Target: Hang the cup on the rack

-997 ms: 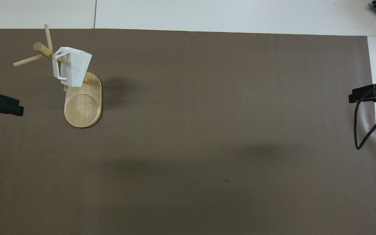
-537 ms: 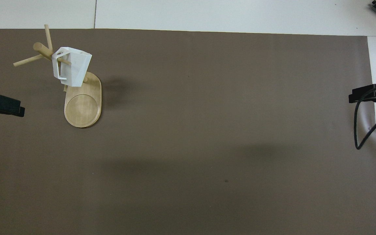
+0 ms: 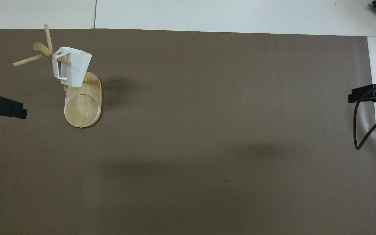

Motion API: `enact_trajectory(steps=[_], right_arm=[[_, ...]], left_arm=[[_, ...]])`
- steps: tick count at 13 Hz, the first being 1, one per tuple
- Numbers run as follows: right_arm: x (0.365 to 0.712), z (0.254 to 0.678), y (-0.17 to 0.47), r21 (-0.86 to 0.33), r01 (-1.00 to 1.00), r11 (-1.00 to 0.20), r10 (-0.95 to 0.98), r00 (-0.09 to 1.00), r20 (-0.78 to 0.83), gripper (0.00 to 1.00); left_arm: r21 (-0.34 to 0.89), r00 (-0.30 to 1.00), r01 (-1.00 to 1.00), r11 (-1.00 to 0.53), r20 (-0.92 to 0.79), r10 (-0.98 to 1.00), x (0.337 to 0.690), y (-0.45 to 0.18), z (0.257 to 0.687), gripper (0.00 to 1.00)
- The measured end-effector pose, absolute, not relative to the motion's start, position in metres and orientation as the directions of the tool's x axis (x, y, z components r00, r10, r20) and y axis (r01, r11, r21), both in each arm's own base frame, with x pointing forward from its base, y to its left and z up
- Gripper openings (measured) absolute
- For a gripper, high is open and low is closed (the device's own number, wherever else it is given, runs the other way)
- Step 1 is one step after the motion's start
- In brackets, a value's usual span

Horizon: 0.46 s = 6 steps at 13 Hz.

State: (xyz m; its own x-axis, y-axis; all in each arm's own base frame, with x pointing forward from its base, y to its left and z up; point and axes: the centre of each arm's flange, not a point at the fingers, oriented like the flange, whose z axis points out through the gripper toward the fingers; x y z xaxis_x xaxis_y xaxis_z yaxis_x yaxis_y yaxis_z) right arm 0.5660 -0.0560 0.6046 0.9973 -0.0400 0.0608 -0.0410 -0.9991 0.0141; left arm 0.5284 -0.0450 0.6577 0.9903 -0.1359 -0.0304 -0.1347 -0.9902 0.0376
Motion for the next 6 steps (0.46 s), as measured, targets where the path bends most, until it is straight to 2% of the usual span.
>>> enact_trajectory(steps=[6], right_arm=[[0.566,0.6046,-0.056,0.014,-0.041,-0.999,-0.04,0.997,0.061,1.0]], left_arm=[[0.037,0.987,-0.156,-0.987,-0.029,-0.157,0.5288,-0.0394,0.6577,1.0]])
